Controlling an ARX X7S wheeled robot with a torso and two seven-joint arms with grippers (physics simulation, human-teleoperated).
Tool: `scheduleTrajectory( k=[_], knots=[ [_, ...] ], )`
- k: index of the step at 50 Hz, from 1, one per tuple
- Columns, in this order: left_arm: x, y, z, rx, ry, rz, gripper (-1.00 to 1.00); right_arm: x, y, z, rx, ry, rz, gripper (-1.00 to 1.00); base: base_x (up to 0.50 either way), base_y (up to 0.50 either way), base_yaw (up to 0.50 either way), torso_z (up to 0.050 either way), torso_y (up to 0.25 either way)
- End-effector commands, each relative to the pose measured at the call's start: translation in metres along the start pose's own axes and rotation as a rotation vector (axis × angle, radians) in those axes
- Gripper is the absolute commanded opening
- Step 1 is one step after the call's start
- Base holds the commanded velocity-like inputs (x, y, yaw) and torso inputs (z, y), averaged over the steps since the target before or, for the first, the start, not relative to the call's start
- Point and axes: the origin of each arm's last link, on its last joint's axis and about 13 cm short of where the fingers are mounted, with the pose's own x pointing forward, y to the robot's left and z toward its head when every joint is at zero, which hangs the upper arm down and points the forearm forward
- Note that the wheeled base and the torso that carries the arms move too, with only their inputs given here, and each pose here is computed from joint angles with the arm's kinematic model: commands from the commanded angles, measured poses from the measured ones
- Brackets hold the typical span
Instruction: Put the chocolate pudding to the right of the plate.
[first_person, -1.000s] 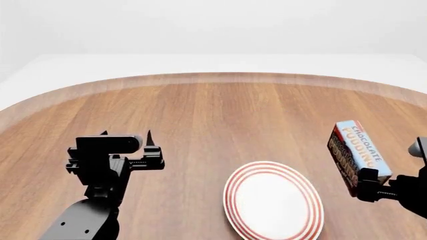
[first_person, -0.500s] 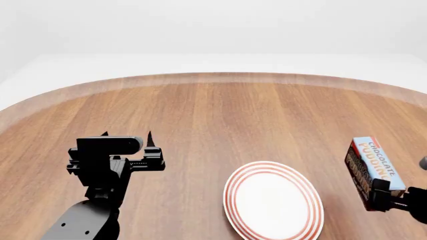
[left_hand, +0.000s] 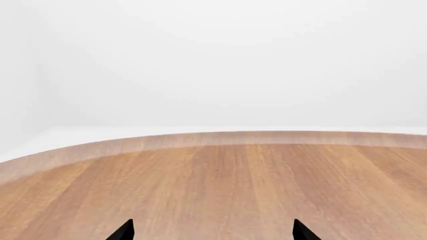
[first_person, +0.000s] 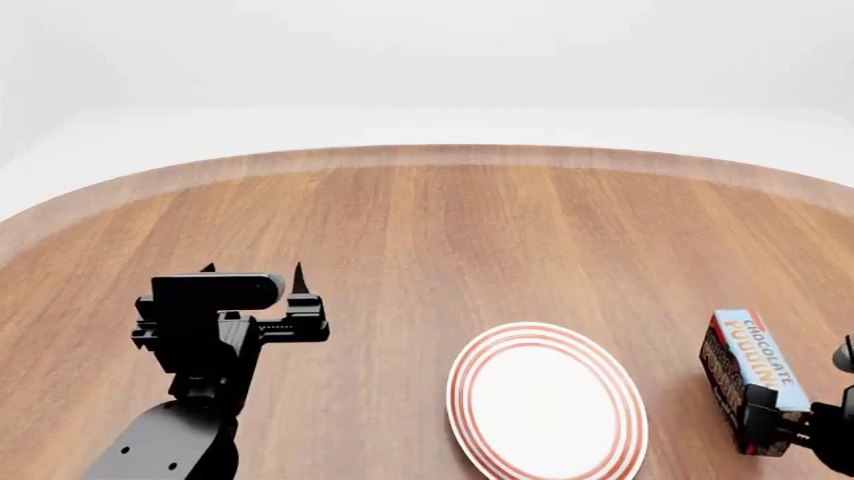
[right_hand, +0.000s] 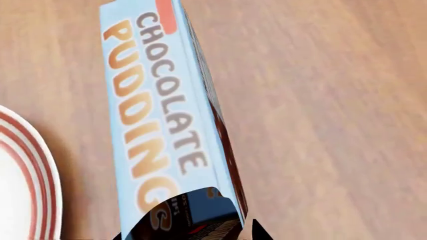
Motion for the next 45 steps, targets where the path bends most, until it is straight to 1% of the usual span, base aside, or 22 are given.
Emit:
scheduleTrajectory(
  k=[1,13,14,16,17,27,31,33,35,37,41,44,45],
  knots=[
    [0.0,0.0,0.0,0.001,0.0,-0.001,1.0,0.009,-0.002,-0.006,0.0,0.017,-0.012,-1.0,0.0,0.0,0.0,0.0,0.0],
    [0.0,0.0,-0.001,-0.001,0.0,-0.001,1.0,0.007,-0.004,-0.006,0.01,0.006,-0.016,-1.0,0.0,0.0,0.0,0.0,0.0],
    [0.0,0.0,-0.001,-0.001,0.0,-0.001,1.0,0.008,-0.004,-0.005,0.028,-0.001,-0.022,-1.0,0.0,0.0,0.0,0.0,0.0],
    [0.0,0.0,-0.001,0.0,0.0,0.0,1.0,0.007,-0.004,-0.004,0.025,-0.009,-0.018,-1.0,0.0,0.0,0.0,0.0,0.0],
    [-0.001,0.0,-0.001,-0.001,0.001,0.0,1.0,0.007,-0.004,-0.004,0.029,-0.014,-0.022,1.0,0.0,0.0,0.0,0.0,0.0],
    [0.0,0.0,0.0,-0.001,0.0,-0.001,1.0,0.0,-0.002,0.006,0.031,-0.059,-0.017,1.0,0.0,0.0,0.0,0.0,0.0],
    [0.0,0.0,-0.001,-0.001,0.001,-0.001,1.0,-0.004,-0.001,0.012,0.036,-0.096,-0.001,1.0,0.0,0.0,0.0,0.0,0.0],
    [-0.001,0.0,-0.001,-0.001,0.001,0.0,1.0,-0.008,0.0,0.016,0.039,-0.123,0.008,1.0,0.0,0.0,0.0,0.0,0.0],
    [-0.001,0.0,0.0,-0.001,0.0,0.001,1.0,-0.014,0.002,0.022,0.046,-0.178,0.035,1.0,0.0,0.0,0.0,0.0,0.0],
    [-0.001,0.0,-0.001,-0.002,0.0,0.001,1.0,-0.022,0.004,0.028,0.053,-0.208,0.064,1.0,0.0,0.0,0.0,0.0,0.0],
    [0.0,0.0,-0.001,-0.002,0.002,-0.002,1.0,-0.034,0.007,0.037,0.034,-0.247,0.076,1.0,0.0,0.0,0.0,0.0,0.0],
    [0.0,0.0,-0.001,-0.003,0.001,-0.002,1.0,-0.039,0.009,0.041,0.03,-0.268,0.086,1.0,0.0,0.0,0.0,0.0,0.0],
    [0.0,0.0,-0.001,-0.003,0.001,-0.001,1.0,-0.043,0.009,0.044,0.036,-0.293,0.104,1.0,0.0,0.0,0.0,0.0,0.0]
  ],
)
